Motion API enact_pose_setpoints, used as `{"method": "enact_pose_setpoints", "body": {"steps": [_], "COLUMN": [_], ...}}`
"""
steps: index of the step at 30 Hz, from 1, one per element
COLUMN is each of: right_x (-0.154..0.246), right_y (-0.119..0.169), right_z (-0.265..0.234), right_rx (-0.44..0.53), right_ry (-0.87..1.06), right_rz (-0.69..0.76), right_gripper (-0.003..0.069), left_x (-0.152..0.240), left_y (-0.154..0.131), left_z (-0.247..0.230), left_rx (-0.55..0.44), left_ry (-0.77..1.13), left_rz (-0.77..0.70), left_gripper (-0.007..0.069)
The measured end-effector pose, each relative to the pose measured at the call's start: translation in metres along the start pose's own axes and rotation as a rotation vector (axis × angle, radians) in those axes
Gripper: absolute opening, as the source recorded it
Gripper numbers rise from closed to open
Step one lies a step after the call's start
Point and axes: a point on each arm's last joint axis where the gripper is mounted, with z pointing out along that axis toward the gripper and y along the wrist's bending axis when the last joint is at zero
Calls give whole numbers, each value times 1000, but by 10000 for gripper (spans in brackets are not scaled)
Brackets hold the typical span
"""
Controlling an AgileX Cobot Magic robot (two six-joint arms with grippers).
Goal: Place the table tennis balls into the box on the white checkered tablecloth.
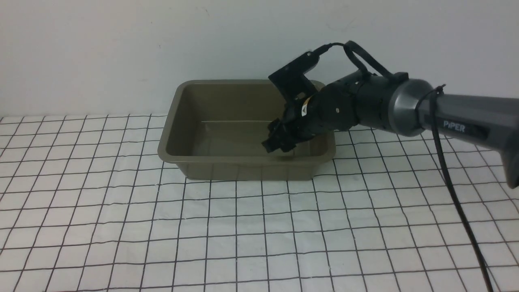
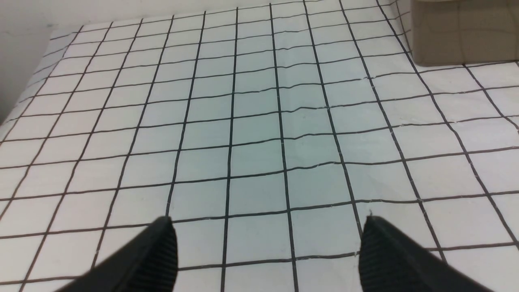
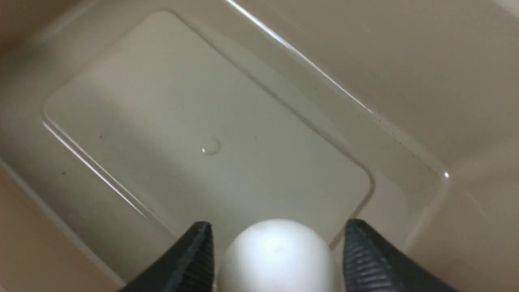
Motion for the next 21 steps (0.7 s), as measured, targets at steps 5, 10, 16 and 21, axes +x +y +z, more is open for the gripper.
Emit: {"method": "enact_pose_setpoints", "body": {"steps": [5, 10, 16, 21], "right_x": [0, -6, -46, -61], "right_y": [0, -2, -15, -32], "right_z": [0, -8, -94, -200], "right_rx": [1, 5, 60, 217], "right_ry": [-3, -22, -130, -140], "right_rz": [12, 15, -31, -116], "right_gripper": [456, 453, 190, -3], "left_x": [0, 0, 0, 0], "left_y": [0, 0, 0, 0], "left_z": [0, 0, 0, 0], "left_rx": [0, 0, 0, 0], "left_ry": [0, 0, 0, 0], "left_rz": [0, 0, 0, 0], "left_gripper": [542, 542, 542, 542]}}
